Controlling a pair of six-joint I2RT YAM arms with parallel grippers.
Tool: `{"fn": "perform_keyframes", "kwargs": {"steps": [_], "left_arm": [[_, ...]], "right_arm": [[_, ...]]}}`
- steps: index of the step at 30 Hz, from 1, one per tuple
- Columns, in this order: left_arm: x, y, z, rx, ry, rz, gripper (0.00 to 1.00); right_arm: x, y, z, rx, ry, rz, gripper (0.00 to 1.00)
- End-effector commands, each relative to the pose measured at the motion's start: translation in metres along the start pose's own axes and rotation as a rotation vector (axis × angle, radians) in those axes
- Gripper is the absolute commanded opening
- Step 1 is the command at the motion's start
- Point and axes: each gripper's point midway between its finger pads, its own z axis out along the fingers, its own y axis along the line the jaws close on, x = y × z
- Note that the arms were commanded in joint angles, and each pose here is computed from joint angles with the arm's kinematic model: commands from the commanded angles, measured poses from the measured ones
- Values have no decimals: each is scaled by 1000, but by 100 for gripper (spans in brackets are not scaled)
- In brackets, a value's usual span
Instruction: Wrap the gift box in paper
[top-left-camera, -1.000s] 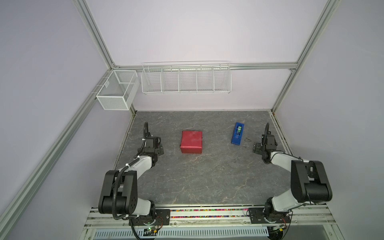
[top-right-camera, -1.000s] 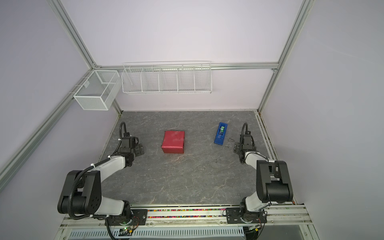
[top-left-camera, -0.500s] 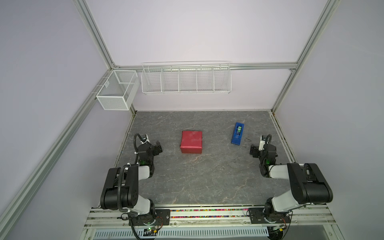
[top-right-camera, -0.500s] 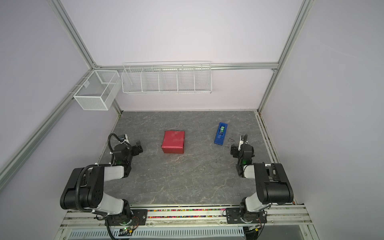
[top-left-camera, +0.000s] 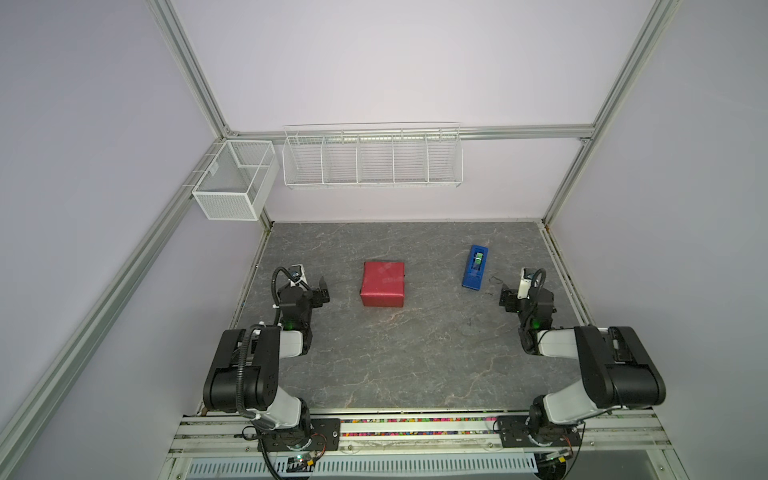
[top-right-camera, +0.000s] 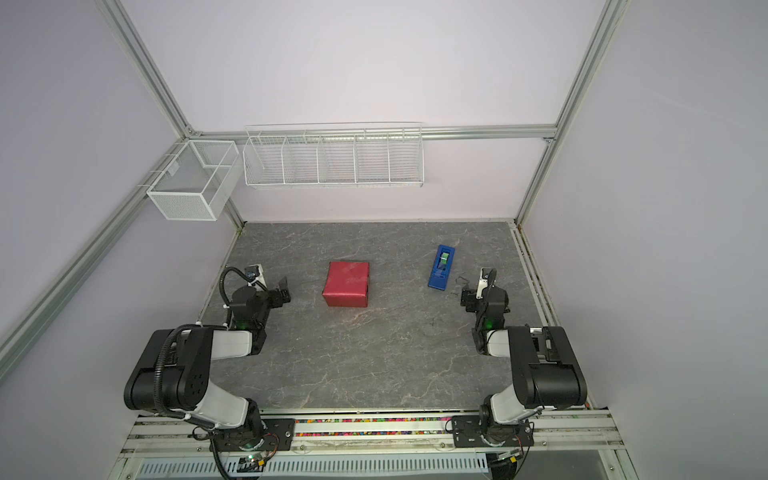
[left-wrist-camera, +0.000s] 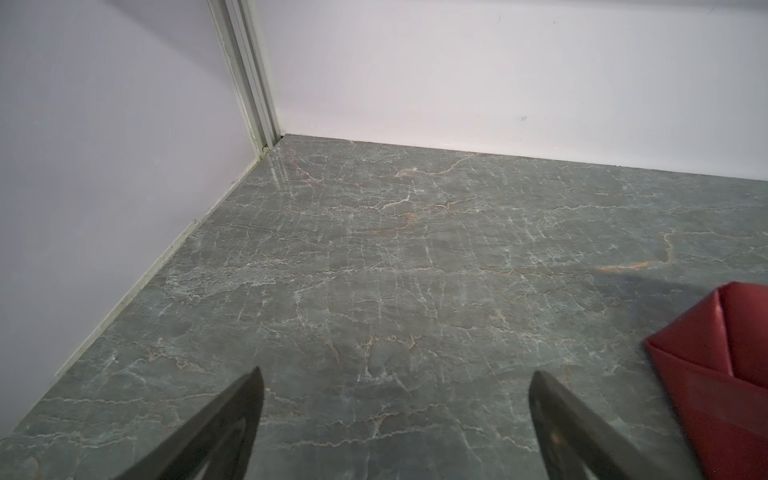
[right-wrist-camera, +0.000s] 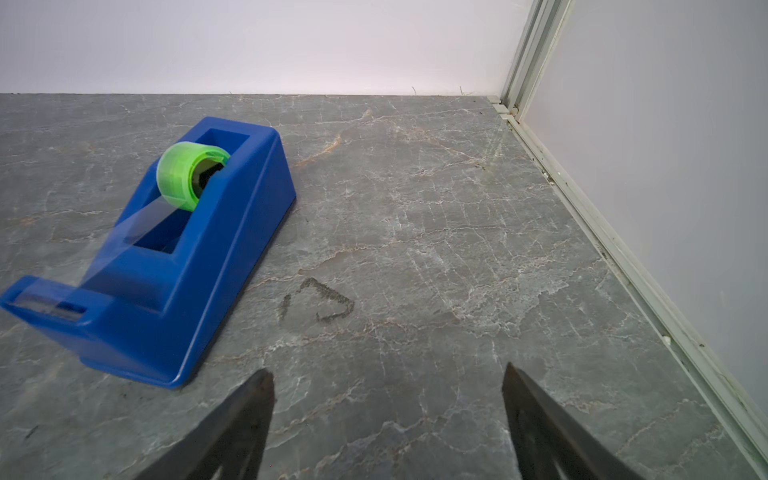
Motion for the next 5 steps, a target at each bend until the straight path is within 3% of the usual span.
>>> {"fn": "perform_keyframes", "kwargs": {"steps": [1, 5], "left_arm": [[-2, 0, -2, -2, -21, 23, 99], [-3, -1, -2, -1, -22, 23, 99]], "right_arm": [[-9, 4, 0, -12, -35, -23, 89], [-10, 4, -1, -12, -40, -23, 89]]}}
